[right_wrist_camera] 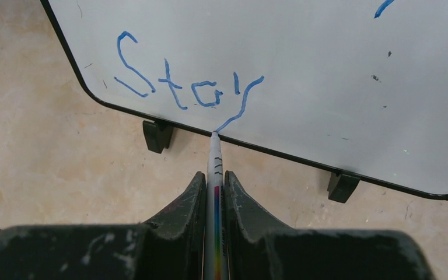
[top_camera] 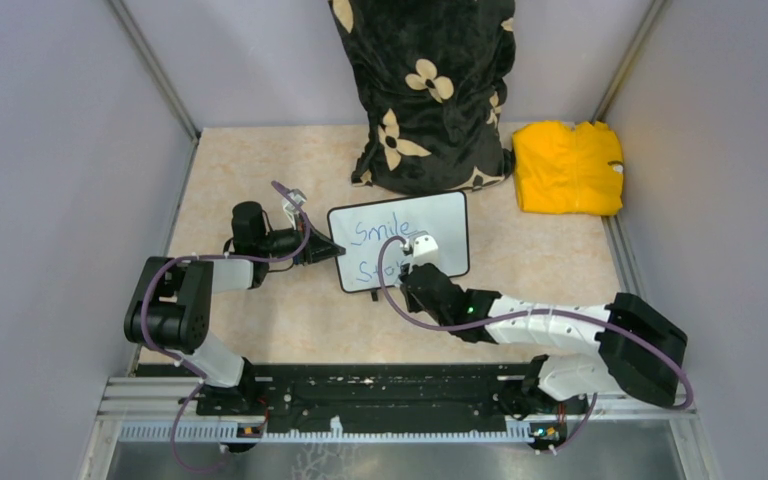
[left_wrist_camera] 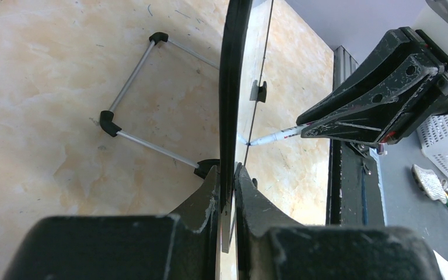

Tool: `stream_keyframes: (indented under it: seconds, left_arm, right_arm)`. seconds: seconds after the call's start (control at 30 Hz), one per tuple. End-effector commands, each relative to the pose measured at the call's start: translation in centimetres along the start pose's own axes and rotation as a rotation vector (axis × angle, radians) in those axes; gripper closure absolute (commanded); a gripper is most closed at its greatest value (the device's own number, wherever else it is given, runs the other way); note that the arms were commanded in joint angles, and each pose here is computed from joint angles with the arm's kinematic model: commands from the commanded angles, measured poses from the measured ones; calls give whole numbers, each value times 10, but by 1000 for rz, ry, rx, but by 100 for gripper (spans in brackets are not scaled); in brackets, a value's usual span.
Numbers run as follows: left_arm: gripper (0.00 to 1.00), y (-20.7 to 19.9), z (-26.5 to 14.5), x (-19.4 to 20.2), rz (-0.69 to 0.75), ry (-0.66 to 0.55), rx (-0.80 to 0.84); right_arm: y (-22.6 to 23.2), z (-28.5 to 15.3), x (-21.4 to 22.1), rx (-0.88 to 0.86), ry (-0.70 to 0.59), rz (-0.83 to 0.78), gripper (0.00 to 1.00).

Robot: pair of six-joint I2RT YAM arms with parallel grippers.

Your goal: Write a sentence on the whiteboard

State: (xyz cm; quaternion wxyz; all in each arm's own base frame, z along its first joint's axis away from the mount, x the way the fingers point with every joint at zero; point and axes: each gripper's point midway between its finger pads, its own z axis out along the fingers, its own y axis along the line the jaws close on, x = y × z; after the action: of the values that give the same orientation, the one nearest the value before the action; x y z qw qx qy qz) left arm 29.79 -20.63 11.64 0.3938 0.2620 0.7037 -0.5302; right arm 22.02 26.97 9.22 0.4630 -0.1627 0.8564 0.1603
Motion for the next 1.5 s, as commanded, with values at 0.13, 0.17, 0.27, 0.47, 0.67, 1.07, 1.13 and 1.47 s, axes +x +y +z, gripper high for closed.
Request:
stream_keyframes:
  seconds: [0.13, 0.17, 0.27, 0.47, 0.67, 1.07, 1.13, 1.47]
  left_arm:
    - [100, 7, 4, 5, 16, 16, -35]
    - [100, 7, 4, 5, 16, 16, -36]
    - [100, 7, 4, 5, 19, 16, -36]
    - [100, 7, 4, 4, 20, 16, -39]
    - [100, 8, 4, 6, 13, 18, -40]
    - [100, 8, 4, 6, 17, 18, -42]
    - [100, 8, 4, 6, 16, 19, -43]
    - [100, 8, 4, 6, 16, 19, -43]
  right_arm:
    - [4, -17, -50, -12, -124, 54, 100]
    - [1, -21, -53, -8, -136, 53, 100]
    - [-10, -37, -69, 14, -197, 58, 100]
    - [-41, -57, -87, 117, -311, 49, 100]
    - [-40, -55, -92, 75, -353, 33, 100]
    - [-35, -38, -97, 99, -368, 16, 100]
    - [-35, -35, -94, 106, -360, 17, 100]
    - [-41, -26, -88, 162, -348, 42, 100]
